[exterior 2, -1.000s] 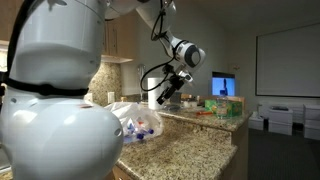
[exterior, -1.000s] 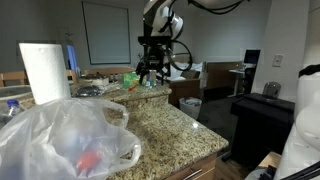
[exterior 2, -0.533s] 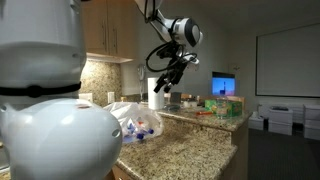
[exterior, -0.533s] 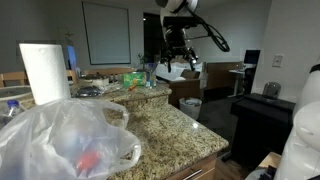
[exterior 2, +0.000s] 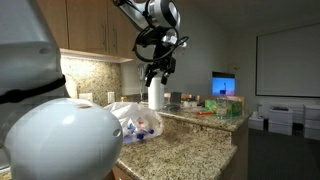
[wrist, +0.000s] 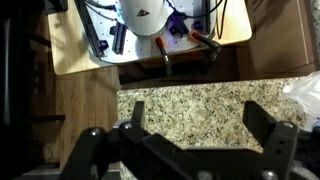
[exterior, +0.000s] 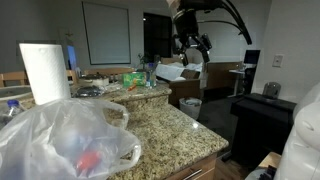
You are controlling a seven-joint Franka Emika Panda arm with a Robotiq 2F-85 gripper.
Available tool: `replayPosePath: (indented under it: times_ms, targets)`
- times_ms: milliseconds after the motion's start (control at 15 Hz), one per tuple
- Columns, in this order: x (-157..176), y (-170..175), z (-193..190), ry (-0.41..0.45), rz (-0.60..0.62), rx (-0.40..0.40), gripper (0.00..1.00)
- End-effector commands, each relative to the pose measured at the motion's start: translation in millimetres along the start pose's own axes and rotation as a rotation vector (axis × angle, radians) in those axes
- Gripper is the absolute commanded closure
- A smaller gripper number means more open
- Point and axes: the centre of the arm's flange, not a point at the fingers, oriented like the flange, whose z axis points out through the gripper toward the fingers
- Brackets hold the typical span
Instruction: Pick up the bottles from the counter and put them in the plastic bag
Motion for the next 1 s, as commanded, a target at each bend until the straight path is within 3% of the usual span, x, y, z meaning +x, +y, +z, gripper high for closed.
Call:
replayPosePath:
  times_ms: [0,467,533,933]
  targets:
    - [-28,11,17,0.158,-0.113,-0.024,0.0]
    - [-72,30,40,0.459,-0.246,0.039,0.0]
    - [-45,19,17,0.367,-0.195,0.02,0.0]
    - [-48,20,20,0.374,-0.197,0.021,0.0]
